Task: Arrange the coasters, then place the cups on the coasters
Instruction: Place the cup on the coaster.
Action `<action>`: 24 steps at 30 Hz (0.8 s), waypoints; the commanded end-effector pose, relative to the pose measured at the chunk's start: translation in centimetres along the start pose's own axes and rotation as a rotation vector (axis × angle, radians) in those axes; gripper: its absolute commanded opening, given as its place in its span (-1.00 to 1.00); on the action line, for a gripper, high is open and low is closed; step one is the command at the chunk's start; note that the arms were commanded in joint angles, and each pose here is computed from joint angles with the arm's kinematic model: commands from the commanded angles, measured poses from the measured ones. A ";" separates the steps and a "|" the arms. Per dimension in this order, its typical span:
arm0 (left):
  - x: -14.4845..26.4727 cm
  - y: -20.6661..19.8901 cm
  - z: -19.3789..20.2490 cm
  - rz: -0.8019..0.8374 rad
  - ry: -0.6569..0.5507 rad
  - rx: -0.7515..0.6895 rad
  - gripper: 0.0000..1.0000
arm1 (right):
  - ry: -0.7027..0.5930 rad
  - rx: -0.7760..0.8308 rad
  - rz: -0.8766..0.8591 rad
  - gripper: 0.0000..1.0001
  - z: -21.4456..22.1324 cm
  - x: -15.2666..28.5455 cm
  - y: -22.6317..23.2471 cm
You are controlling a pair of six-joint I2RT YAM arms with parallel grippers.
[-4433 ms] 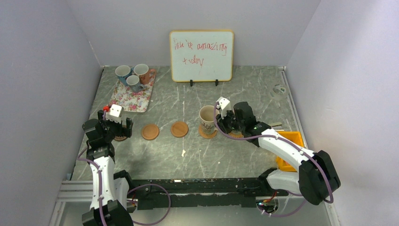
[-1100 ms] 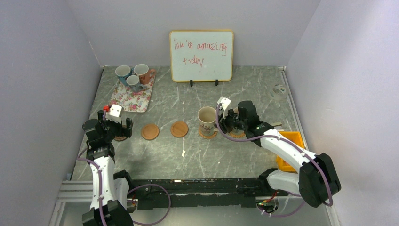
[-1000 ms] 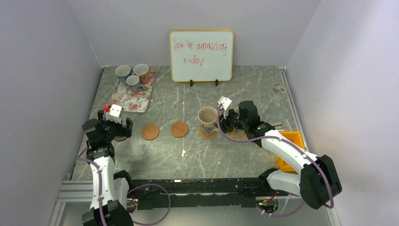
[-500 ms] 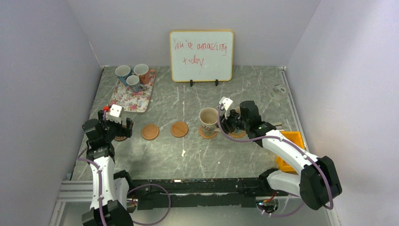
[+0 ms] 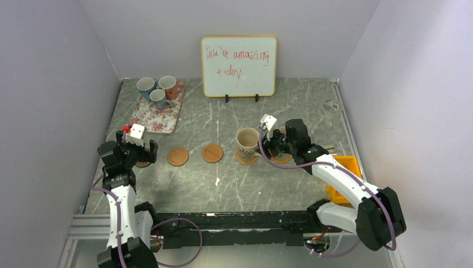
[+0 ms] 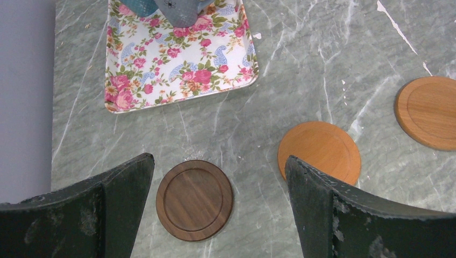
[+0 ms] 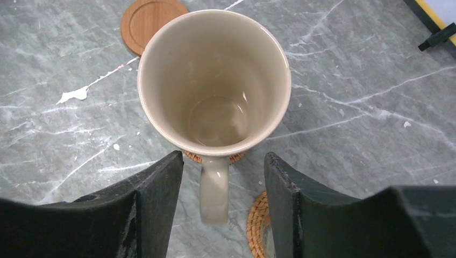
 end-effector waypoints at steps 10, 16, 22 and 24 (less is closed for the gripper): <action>0.0 0.1 -0.7 0.008 -0.038 -0.022 0.93 | -0.173 0.090 0.038 0.51 -4.6 2.8 -0.8; 0.0 0.1 -0.6 0.004 -0.034 -0.016 0.93 | -0.220 0.125 0.102 0.58 -5.3 3.9 -1.0; 0.1 0.3 -0.8 -0.021 -0.043 -0.014 0.93 | -0.199 0.113 0.251 0.96 -4.9 4.2 -2.3; 0.1 0.3 -0.8 -0.027 -0.048 -0.016 0.93 | -0.181 0.104 0.301 0.99 -4.8 4.2 -2.8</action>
Point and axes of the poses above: each gripper's point midway between its finger pads, its own x axis back along the fingers, its own y axis along the line the jaws close on, z = x × y, the point moved 10 cm from there along x, back along the fingers, and after that the axes turned 11 degrees about x, right-handed, at the moved point
